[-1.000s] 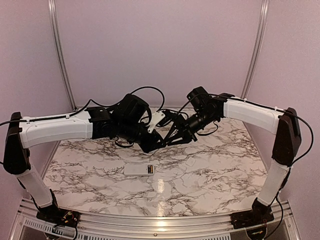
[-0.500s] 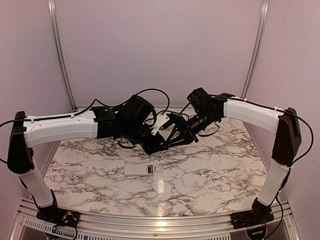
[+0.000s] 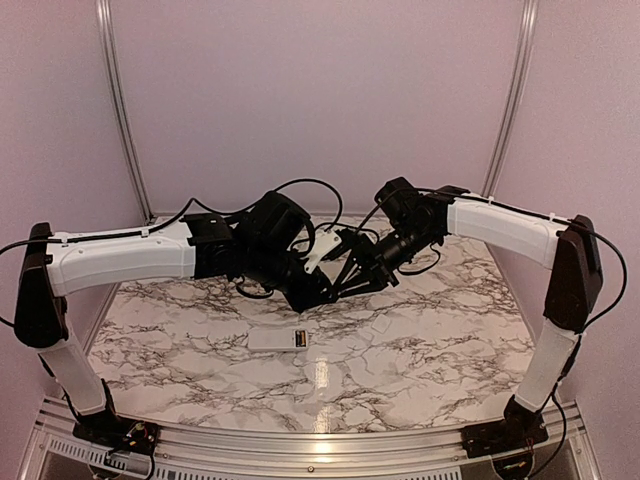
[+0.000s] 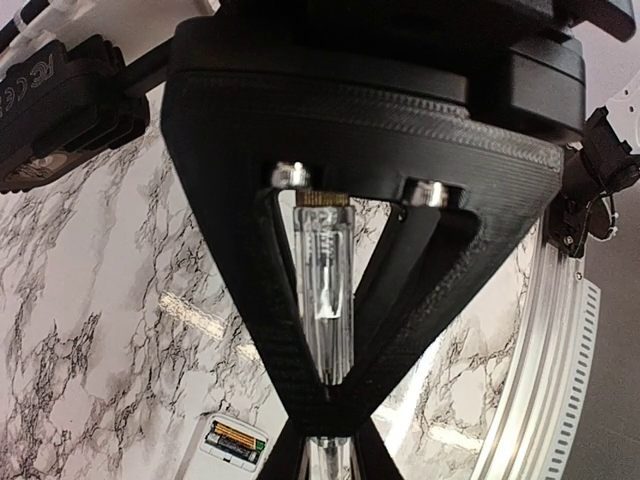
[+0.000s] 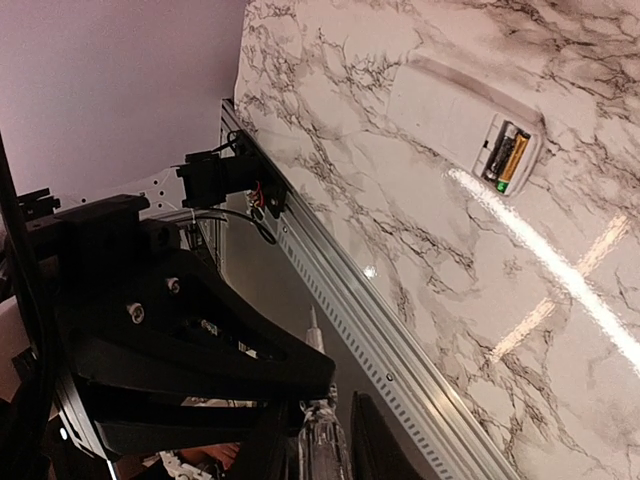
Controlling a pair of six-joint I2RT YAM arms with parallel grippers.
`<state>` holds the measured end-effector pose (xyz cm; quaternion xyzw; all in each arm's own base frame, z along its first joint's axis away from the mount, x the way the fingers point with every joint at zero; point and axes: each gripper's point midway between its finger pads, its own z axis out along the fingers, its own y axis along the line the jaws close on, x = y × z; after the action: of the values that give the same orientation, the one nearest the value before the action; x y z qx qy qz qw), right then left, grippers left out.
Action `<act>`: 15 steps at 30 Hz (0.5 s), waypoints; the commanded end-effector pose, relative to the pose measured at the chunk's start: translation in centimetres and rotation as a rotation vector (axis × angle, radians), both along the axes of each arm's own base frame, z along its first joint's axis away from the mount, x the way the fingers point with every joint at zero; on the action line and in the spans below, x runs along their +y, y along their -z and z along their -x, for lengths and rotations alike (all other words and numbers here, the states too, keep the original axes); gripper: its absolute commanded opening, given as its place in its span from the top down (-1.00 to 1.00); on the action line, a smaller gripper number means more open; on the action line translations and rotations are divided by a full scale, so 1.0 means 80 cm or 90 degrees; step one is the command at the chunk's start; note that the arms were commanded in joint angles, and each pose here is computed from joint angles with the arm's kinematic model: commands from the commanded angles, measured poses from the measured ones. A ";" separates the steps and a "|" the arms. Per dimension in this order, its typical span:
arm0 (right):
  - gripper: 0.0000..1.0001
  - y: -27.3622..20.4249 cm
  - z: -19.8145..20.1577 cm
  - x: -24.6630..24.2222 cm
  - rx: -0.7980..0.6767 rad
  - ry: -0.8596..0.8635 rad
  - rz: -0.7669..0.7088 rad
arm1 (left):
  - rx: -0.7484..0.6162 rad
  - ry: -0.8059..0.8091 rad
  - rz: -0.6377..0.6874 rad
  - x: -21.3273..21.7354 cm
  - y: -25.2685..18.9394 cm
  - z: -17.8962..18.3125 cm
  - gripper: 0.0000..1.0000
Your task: Unload the batteries from the remote control
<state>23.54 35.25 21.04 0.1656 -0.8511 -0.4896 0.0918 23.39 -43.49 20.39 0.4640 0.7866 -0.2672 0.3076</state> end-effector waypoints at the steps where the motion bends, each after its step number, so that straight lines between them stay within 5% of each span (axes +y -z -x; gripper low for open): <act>1: 0.59 -0.011 0.009 0.005 0.008 -0.024 -0.017 | -0.034 -0.004 0.003 0.000 -0.014 -0.012 1.00; 6: 0.41 -0.014 0.011 0.005 0.010 -0.029 -0.024 | -0.039 -0.003 0.003 0.003 -0.018 -0.011 1.00; 15: 0.49 -0.017 0.011 0.005 0.008 -0.028 -0.025 | -0.040 -0.002 0.002 0.007 -0.017 -0.008 1.00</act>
<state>23.44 35.13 21.10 0.1706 -0.8505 -0.4891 0.0915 23.32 -43.49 20.50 0.4764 0.7787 -0.2641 0.3114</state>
